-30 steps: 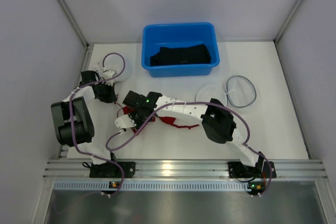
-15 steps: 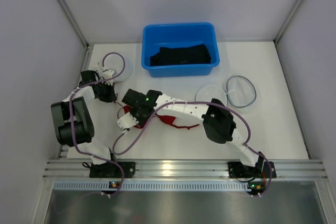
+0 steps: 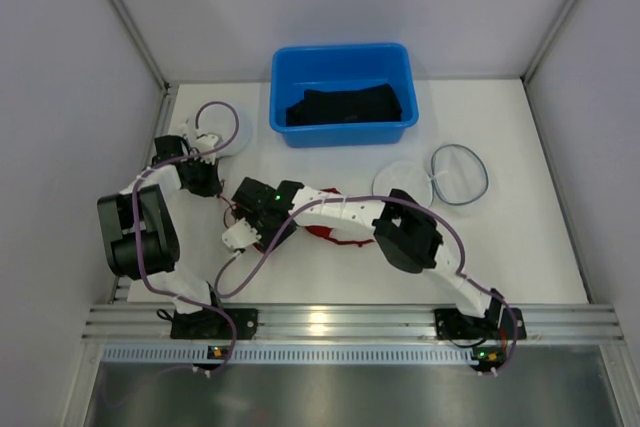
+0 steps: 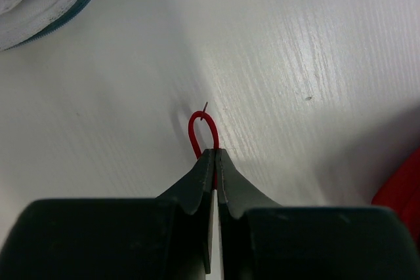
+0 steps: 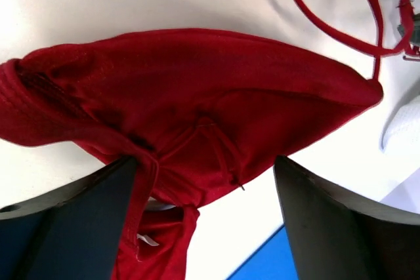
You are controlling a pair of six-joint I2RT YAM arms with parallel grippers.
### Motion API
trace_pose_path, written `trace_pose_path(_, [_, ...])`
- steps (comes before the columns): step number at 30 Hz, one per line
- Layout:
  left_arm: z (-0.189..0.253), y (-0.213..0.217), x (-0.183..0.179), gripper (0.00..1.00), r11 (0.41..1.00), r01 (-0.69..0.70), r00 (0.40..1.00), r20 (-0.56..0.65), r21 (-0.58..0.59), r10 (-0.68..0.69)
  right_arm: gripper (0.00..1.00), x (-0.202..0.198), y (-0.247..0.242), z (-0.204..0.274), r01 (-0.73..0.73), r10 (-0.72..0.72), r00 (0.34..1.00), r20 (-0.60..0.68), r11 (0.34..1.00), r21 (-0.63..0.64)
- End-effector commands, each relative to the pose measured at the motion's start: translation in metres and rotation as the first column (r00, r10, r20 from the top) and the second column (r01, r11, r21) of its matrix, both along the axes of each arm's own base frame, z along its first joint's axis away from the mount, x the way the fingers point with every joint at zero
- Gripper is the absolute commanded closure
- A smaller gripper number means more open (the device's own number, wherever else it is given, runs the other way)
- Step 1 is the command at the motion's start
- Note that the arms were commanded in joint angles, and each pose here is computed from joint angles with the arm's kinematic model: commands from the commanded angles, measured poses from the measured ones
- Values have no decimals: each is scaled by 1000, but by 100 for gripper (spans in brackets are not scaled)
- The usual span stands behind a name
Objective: Place the bra in the laundry bag and zip it closed
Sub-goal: Adjust the bra at the center of the board.
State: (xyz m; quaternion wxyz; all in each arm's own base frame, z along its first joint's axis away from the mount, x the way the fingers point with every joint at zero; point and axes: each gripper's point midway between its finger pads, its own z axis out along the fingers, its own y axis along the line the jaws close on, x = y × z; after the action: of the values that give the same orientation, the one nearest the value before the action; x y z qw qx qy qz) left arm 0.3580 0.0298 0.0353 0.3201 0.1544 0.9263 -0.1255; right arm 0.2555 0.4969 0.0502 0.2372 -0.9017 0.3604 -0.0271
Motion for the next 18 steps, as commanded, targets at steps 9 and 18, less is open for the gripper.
trace_pose_path(9, [67,-13,12,59,998,59,983,177,-33,-53,1,-2,-10,171,209,-187,978,-95,844,493])
trace_pose_path(18, [131,-88,-44,55,913,401,879,252,72,-405,0,20,-93,194,685,-345,691,-635,594,422])
